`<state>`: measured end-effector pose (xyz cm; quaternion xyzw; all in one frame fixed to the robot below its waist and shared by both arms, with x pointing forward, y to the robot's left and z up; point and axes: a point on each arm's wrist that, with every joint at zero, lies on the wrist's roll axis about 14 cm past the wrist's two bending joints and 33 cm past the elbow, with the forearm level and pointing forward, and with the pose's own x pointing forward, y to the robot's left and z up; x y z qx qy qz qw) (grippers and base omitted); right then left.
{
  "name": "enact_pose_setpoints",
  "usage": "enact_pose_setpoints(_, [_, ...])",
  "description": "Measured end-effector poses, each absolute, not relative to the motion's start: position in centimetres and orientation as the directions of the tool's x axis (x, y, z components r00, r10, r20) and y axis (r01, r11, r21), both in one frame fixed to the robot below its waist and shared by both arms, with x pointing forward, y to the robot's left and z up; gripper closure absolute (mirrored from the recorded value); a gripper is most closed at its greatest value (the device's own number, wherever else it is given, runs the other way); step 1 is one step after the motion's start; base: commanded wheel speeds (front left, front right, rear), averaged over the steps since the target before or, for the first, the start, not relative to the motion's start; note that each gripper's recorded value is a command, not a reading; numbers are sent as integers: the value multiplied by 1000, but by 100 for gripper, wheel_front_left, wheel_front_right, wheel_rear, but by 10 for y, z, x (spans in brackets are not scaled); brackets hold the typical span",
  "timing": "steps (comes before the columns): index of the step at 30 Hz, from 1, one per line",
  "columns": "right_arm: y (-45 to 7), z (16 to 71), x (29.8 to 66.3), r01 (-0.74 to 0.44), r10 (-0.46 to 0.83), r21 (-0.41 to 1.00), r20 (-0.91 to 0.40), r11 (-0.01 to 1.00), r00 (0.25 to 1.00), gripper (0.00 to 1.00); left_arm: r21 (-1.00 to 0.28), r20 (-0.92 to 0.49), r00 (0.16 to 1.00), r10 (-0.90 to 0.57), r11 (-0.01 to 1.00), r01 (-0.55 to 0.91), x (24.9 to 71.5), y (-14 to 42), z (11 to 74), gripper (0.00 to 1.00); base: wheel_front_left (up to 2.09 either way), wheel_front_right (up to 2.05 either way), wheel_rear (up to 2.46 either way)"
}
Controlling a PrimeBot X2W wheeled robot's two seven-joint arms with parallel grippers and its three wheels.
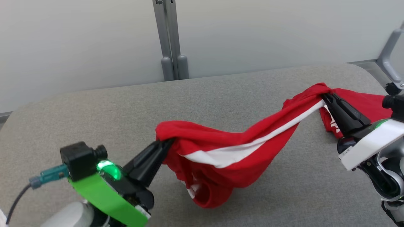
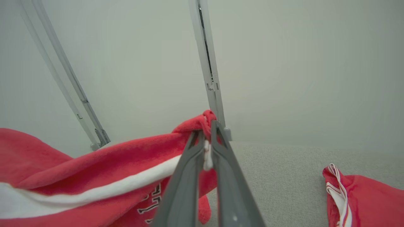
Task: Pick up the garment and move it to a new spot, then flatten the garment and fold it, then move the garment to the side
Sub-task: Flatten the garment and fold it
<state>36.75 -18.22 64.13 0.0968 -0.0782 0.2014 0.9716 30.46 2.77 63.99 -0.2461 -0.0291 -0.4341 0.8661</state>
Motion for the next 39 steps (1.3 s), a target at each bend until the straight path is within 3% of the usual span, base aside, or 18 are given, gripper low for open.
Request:
enact_pose_setpoints(11, [-195, 628, 390, -222, 179, 331, 154, 917, 972, 100, -354, 133, 608, -783, 535, 767, 396, 13, 638, 100, 0, 0, 0])
enact_pose_setpoints(16, [-197, 572, 412, -94, 111, 396, -20, 914, 994, 100, -437, -96, 606, -790, 580, 687, 428, 2, 573, 100, 0, 0, 0])
enact_pose_setpoints(21, [-211, 500, 432, 48, 60, 429, -235, 902, 970, 100, -514, -271, 608, -746, 646, 564, 459, -4, 506, 100, 0, 0, 0])
enact_pose_setpoints(24, [-199, 461, 451, 90, 91, 512, -318, 854, 944, 100, -547, -354, 612, -707, 687, 477, 477, -3, 463, 100, 0, 0, 0])
enact_pose_setpoints(29, [-181, 428, 471, 98, 125, 522, -376, 847, 918, 98, -581, -400, 594, -698, 694, 426, 487, -8, 430, 100, 0, 0, 0])
enact_pose_setpoints(31, [-176, 416, 476, 104, 131, 522, -394, 847, 910, 78, -590, -414, 588, -694, 697, 407, 488, -6, 418, 84, 0, 0, 0])
enact_pose_setpoints(32, [-174, 412, 478, 106, 133, 522, -400, 847, 907, 76, -594, -420, 588, -691, 699, 397, 487, -5, 414, 80, 0, 0, 0])
enact_pose_setpoints(33, [-172, 409, 480, 106, 135, 521, -403, 847, 905, 76, -601, -418, 594, -687, 700, 386, 488, -4, 411, 67, 0, 0, 0])
enact_pose_setpoints(34, [-170, 407, 482, 106, 133, 520, -401, 848, 906, 78, -607, -414, 599, -685, 699, 379, 488, -3, 410, 66, 0, 0, 0])
enact_pose_setpoints(36, [-172, 407, 485, 112, 117, 517, -389, 849, 914, 96, -612, -406, 606, -684, 696, 376, 488, -2, 411, 65, 0, 0, 0])
enact_pose_setpoints(38, [-175, 408, 487, 121, 93, 506, -377, 854, 922, 100, -611, -391, 615, -685, 693, 383, 487, -2, 415, 60, 0, 0, 0])
enact_pose_setpoints(39, [-177, 408, 487, 125, 84, 502, -373, 856, 924, 100, -610, -381, 623, -683, 692, 386, 488, -1, 418, 38, 0, 0, 0])
